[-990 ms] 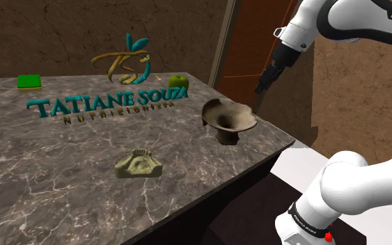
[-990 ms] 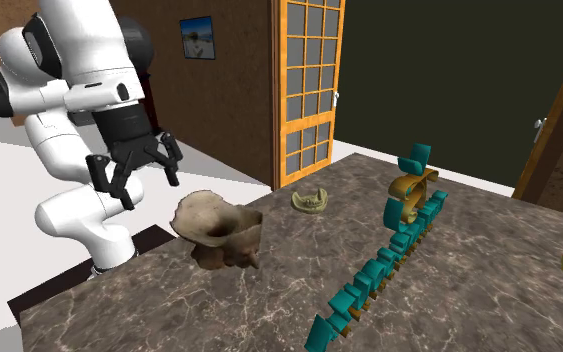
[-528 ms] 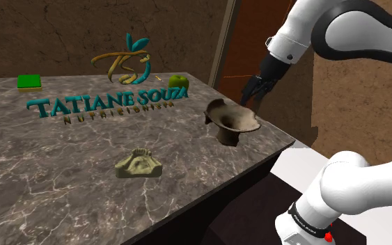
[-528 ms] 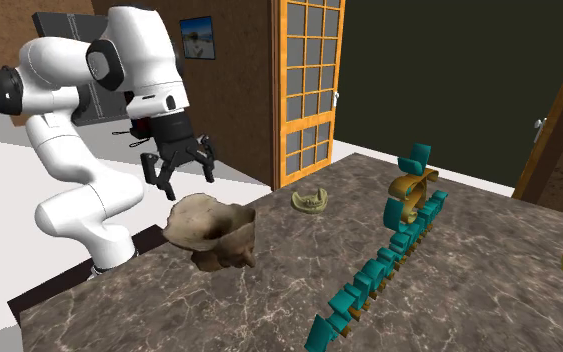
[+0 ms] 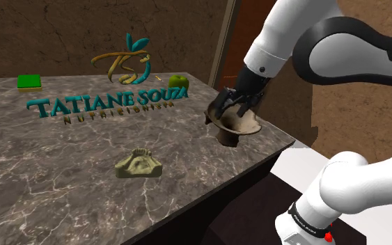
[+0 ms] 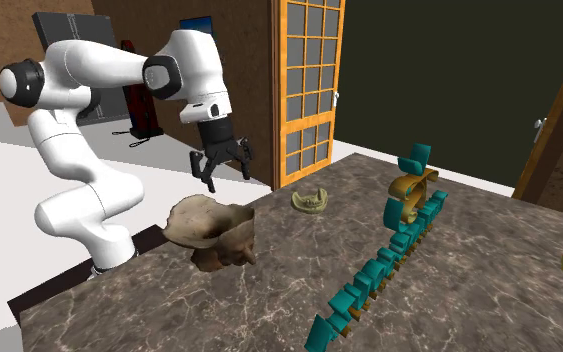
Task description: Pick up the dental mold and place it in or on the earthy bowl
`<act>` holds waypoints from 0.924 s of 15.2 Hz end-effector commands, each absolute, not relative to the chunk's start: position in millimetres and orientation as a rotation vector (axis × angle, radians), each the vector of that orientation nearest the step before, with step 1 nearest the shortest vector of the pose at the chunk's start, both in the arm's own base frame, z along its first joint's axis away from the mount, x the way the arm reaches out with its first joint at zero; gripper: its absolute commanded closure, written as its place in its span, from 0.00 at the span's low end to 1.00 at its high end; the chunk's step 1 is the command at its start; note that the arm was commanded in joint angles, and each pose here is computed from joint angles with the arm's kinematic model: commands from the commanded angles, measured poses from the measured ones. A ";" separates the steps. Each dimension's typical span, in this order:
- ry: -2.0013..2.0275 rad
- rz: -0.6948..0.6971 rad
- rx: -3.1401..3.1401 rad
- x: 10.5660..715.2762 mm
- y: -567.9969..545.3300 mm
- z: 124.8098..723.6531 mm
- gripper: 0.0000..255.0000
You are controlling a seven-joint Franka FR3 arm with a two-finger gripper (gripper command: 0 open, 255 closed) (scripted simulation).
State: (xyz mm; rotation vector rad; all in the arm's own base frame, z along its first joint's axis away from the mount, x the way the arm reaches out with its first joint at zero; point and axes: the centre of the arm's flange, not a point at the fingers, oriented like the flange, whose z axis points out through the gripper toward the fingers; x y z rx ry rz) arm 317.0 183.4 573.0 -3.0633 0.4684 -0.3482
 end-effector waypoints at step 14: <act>1.070 -0.381 -2.916 389.4 369.4 521.5 0.00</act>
